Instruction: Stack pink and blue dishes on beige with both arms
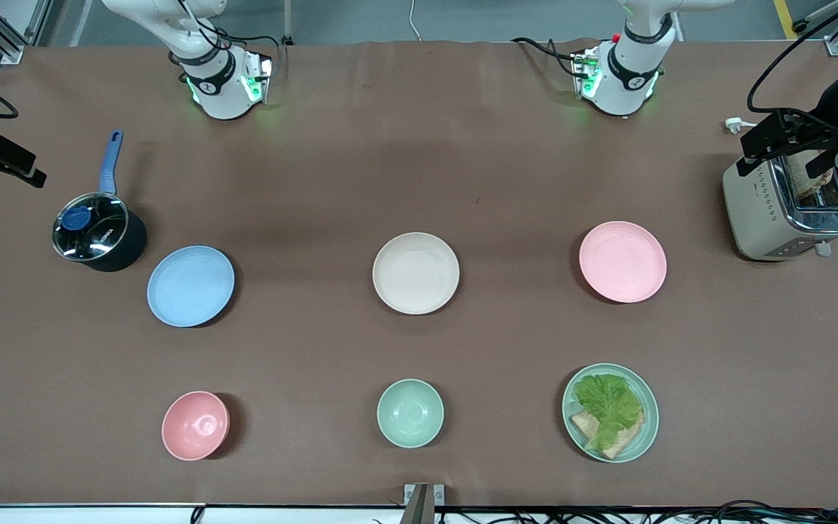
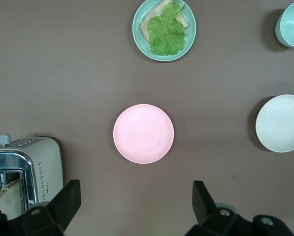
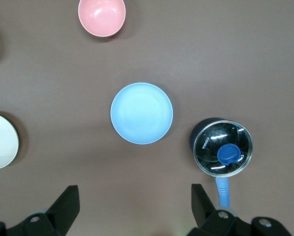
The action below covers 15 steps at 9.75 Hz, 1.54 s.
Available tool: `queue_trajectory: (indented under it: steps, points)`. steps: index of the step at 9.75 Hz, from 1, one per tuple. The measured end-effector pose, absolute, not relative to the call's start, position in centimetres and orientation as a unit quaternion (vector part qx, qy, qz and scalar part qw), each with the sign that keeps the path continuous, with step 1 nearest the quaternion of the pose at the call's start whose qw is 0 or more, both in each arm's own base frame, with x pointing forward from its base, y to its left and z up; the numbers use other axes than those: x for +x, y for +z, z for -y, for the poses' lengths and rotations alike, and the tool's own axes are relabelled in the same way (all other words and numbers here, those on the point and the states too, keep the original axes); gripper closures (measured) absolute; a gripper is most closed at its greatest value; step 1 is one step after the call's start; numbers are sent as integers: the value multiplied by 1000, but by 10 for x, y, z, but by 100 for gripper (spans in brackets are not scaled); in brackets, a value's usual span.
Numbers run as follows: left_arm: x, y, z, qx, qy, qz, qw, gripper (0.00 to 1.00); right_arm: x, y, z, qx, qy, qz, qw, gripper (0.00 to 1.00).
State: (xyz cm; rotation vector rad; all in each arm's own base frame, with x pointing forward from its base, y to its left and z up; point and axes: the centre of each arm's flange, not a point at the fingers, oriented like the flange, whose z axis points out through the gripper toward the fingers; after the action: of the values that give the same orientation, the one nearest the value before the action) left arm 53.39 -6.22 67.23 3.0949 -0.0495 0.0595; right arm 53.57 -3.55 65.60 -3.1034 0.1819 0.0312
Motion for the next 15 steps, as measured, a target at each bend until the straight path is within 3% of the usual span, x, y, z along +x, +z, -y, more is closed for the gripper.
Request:
queue_trajectory:
  steps: [4, 6, 11, 15]
  points:
    - [537, 668, 52, 1000, 15, -3, 24, 0, 536, 656, 36, -998, 10, -59, 16, 0]
    - [552, 637, 17, 998, 1, -28, 54, 1, 536, 656, 36, -998, 10, -59, 16, 0]
    - [600, 431, -27, 992, -18, 5, 123, 0, 542, 644, 36, -998, 21, -52, 16, 0]
    - [595, 276, -62, 982, -17, 57, 180, 0, 599, 532, 61, -997, 52, -55, 13, 0]
